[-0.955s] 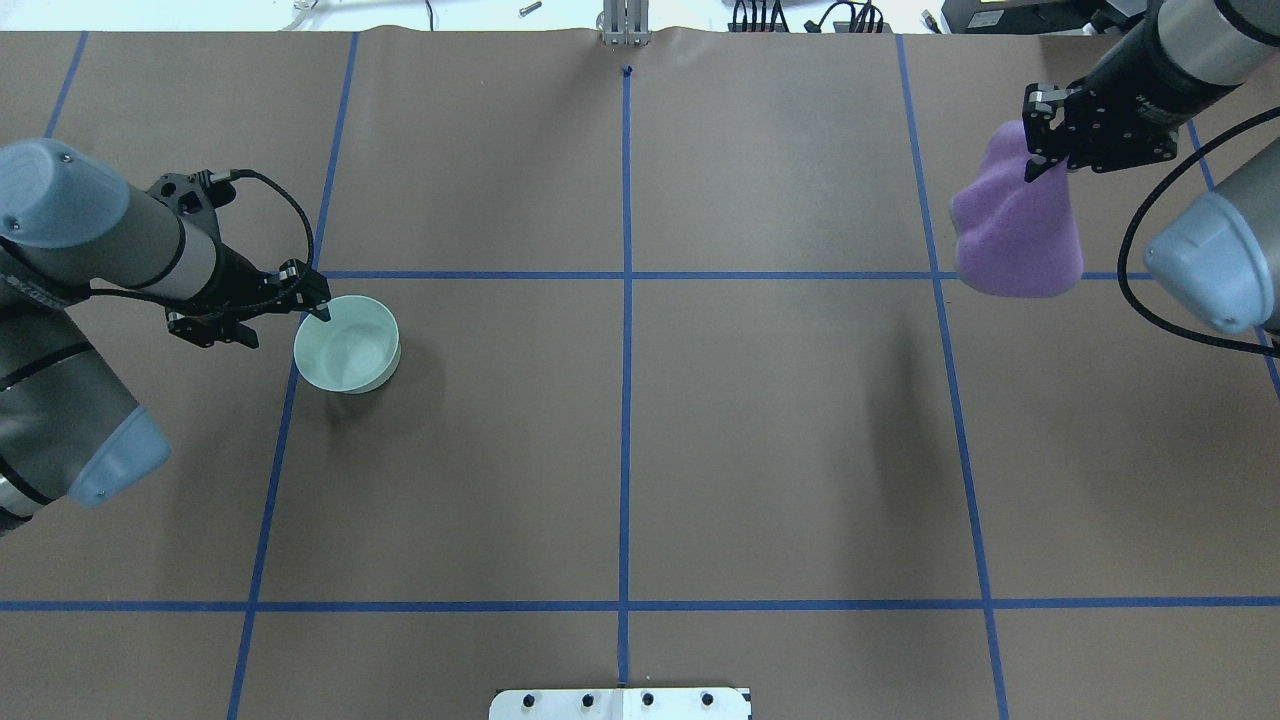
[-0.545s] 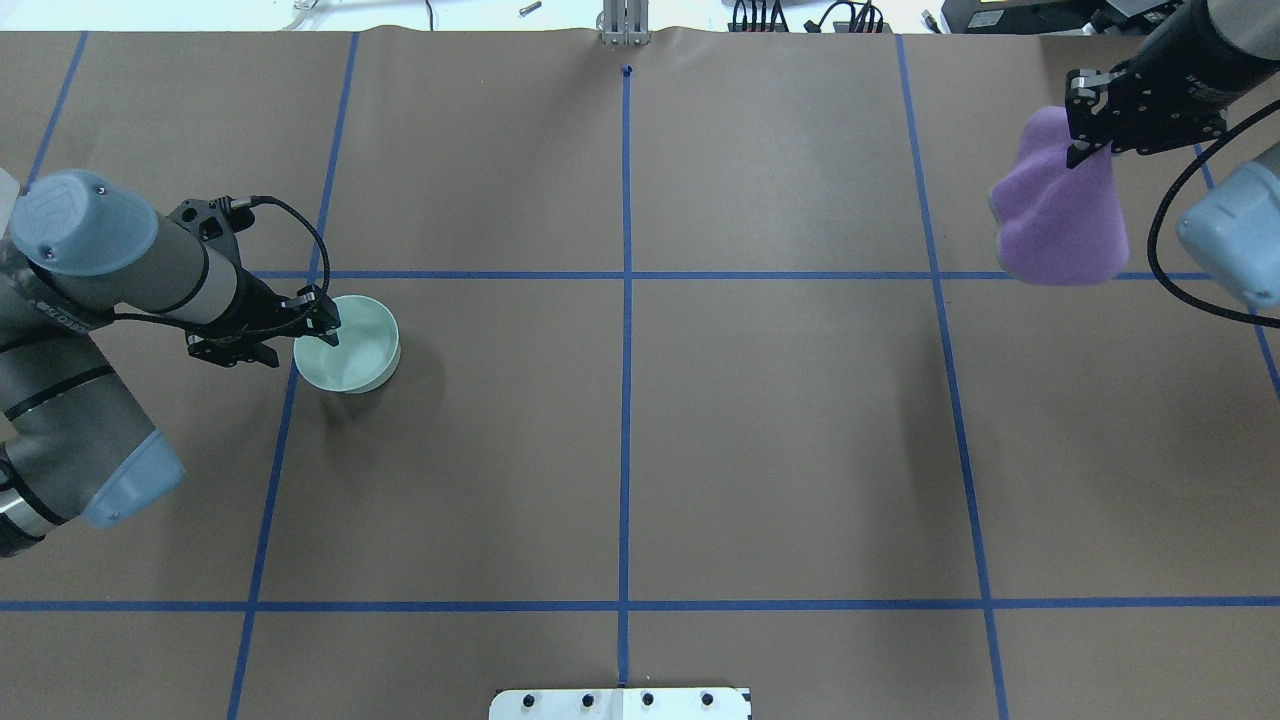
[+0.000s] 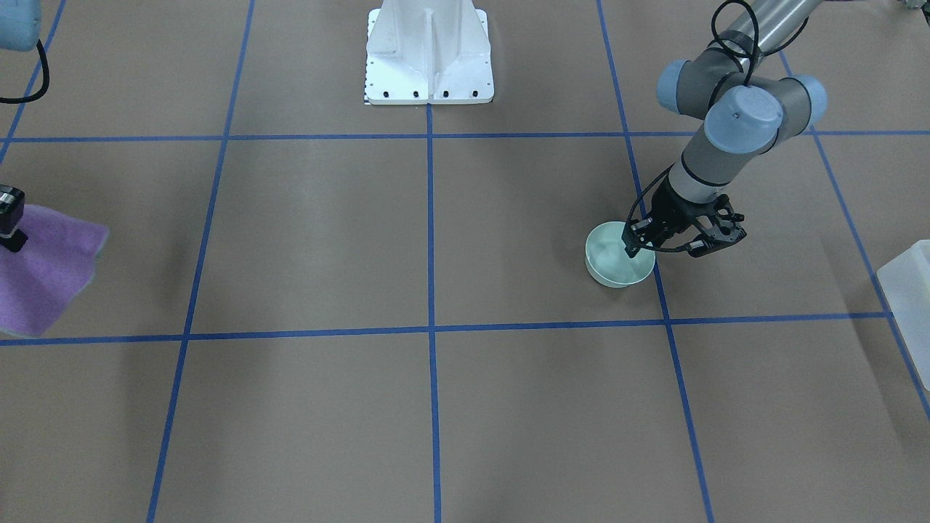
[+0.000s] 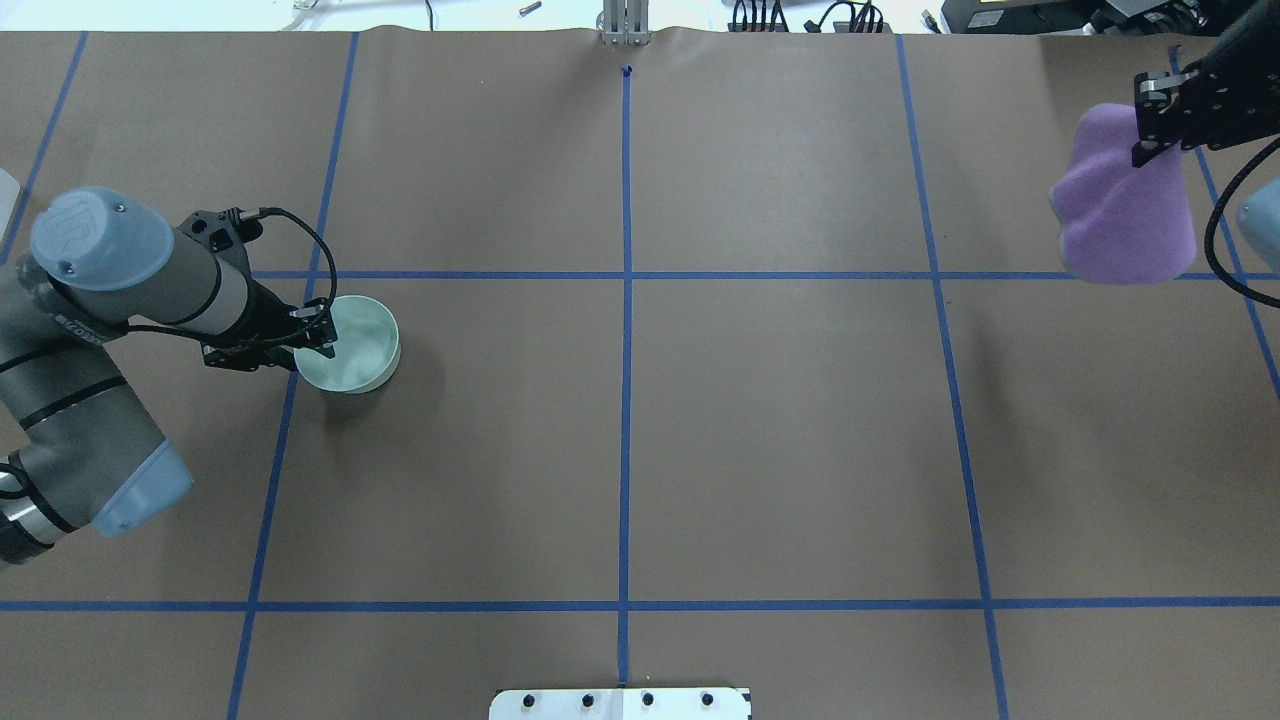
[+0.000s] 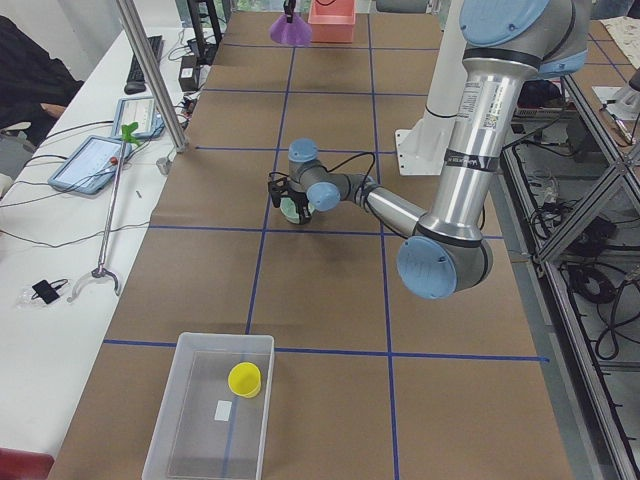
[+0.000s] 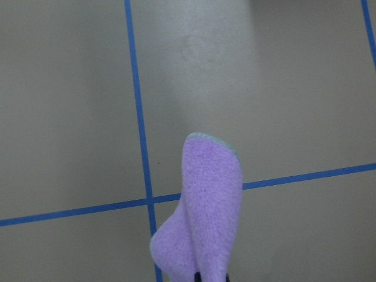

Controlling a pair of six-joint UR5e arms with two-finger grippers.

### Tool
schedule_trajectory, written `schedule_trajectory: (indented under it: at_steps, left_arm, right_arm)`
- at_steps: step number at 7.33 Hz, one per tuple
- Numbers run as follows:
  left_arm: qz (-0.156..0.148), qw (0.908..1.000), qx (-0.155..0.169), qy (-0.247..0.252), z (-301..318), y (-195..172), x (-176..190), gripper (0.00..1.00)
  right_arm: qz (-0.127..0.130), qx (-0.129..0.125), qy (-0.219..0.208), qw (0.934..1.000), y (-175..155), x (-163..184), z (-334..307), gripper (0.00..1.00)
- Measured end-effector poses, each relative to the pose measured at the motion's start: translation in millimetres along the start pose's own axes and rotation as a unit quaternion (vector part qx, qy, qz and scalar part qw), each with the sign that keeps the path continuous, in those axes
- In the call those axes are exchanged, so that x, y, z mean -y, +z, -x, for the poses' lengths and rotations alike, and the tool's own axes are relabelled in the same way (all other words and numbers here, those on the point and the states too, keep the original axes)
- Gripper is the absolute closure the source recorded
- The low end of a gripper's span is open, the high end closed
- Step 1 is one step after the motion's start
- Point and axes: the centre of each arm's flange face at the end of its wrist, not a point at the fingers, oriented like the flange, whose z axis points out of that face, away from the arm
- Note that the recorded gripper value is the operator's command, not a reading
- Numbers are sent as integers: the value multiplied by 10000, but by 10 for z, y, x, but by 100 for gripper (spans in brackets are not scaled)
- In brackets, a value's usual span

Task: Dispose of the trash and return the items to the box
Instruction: 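Carry the green bowl toward the clear bin while the right carries the cloth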

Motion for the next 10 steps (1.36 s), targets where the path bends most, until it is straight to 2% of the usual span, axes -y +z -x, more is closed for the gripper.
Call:
schedule_trajectory:
  at_steps: [3,5,7,8,10]
  left_arm:
    - [23,9996,-181,-222,-43,-53,-21,100]
    - [268,9981,-423,-356,-166,-356,65,100]
    - [409,9956,-619,-580,-159,-733,377,100]
    - [379,9952,-586,-683,-165,-891,559,100]
    - [166,9975,-363,-582,-143,-1237,990,100]
  right_arm:
    - [-10,-244,-412,9989,-43,5,-902,100]
    - [67,-446,-816,9956,-75,-109,-1781,100]
    - [148,-627,-1042,9925,-131,-349,-2634,100]
    - [212,-744,-1105,9909,-134,-461,-3036,100]
    - [470,-931,-1245,9867,38,-531,-3861,100]
